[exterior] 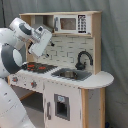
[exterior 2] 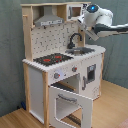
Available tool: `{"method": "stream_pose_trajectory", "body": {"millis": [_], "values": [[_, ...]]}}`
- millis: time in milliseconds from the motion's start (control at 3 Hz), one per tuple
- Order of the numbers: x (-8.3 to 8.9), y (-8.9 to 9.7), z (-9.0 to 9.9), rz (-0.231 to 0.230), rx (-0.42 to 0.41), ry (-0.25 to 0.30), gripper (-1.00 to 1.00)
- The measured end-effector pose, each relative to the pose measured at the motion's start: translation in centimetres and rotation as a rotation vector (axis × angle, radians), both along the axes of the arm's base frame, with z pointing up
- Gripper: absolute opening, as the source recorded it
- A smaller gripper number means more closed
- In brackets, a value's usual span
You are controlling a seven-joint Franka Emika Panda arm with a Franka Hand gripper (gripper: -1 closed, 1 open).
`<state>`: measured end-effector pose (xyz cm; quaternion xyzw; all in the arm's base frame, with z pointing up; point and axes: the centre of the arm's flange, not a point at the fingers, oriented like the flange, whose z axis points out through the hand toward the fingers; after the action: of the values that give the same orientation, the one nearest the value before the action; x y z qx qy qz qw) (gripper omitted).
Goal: Play with the kitchen
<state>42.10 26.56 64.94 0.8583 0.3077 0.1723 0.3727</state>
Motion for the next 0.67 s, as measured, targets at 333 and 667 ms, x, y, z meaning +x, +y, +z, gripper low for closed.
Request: {"method": "stream_pose_trajectory", "body": {"millis": [333,667], "values": [[0.8,-1.1,-1.2,0.020,-0.007,0.108,1.00],[1.5,-2.4,-2.4,0.047,-0.016,0.234,1.00]]}}
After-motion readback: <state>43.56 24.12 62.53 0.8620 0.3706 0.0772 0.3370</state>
